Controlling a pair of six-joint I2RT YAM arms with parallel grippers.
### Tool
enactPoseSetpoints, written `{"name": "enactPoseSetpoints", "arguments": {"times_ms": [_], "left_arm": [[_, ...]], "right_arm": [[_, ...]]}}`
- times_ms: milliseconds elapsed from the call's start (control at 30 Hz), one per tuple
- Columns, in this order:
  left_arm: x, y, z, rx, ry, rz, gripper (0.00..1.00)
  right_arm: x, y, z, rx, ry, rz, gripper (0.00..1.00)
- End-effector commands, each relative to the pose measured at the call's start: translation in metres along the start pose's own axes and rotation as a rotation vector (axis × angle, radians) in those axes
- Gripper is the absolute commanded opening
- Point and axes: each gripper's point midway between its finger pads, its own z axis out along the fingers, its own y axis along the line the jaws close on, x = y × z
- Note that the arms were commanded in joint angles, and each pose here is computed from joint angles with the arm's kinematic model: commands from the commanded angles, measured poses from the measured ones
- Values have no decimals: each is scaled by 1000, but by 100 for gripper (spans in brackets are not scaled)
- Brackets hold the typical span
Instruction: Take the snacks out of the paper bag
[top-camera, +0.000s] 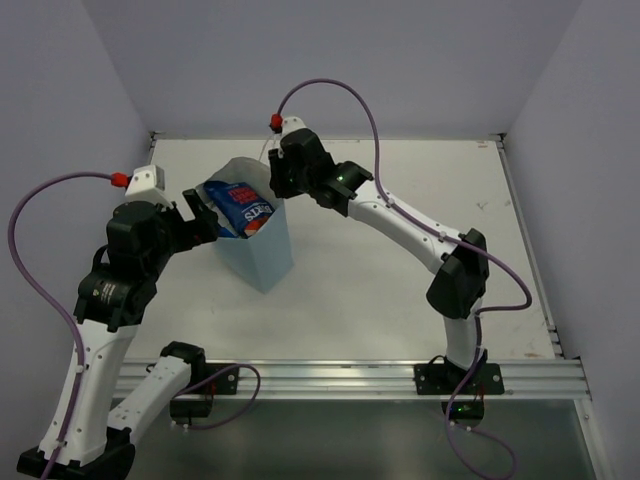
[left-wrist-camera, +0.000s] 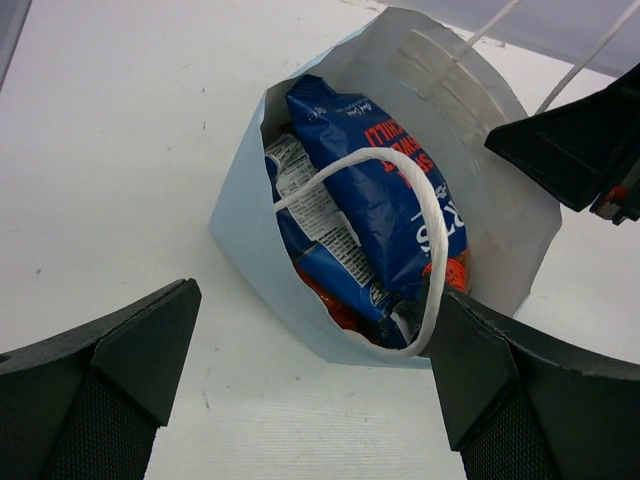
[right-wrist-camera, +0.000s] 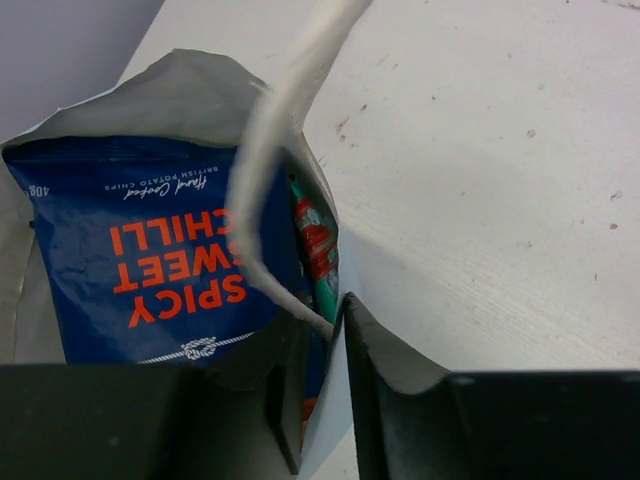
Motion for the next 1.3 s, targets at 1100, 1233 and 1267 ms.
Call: {"name": "enactPoseSetpoints", "arguments": {"times_ms": [1100,1233,1267], "left_arm": [[-19,-185,16,558,171,-77,95],[6,-231,18,606,214,-68,93],[9,-238,21,596,208,-76,93]], "right_arm": [[-77,-156,-201,540,-364,-170,0],[-70,-173,-217,632,-394,-141,0],[-64,-176,-215,640,-400,-138,0]]}}
